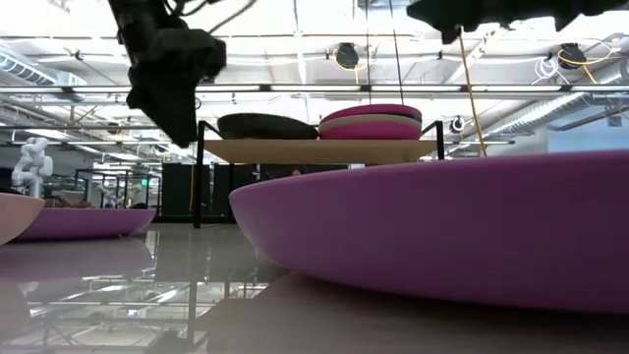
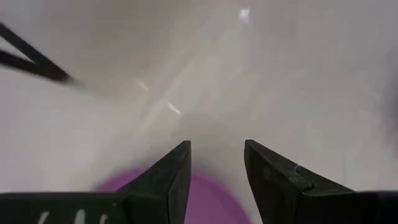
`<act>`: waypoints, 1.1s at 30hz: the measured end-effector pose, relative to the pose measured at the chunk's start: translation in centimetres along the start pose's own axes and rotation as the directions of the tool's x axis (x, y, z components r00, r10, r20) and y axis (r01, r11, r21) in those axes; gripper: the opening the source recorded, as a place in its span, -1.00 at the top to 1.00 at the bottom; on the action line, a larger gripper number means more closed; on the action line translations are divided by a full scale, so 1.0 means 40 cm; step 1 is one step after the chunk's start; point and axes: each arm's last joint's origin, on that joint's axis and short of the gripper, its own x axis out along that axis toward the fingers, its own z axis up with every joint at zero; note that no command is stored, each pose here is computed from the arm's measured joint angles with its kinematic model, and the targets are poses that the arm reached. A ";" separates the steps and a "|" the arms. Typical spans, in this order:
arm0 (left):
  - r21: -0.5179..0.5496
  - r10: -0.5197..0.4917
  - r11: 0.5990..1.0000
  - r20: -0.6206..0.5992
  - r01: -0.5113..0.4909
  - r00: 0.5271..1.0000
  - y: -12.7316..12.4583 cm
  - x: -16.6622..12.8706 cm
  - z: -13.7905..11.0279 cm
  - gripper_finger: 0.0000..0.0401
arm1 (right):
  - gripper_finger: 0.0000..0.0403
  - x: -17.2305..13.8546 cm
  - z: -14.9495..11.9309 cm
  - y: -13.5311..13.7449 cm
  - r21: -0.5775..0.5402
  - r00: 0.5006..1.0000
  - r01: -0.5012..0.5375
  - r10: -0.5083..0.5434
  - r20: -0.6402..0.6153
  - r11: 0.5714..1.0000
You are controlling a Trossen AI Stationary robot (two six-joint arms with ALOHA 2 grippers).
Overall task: Place and stack plates onto a shelf
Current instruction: Stack the top purple plate on top of the black plate on the shelf
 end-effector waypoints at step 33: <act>-0.215 0.100 0.957 -0.388 -0.196 0.916 -0.029 0.183 -0.043 0.23 | 0.21 -0.006 -0.055 0.057 0.048 0.999 -0.003 0.005 -0.038 0.999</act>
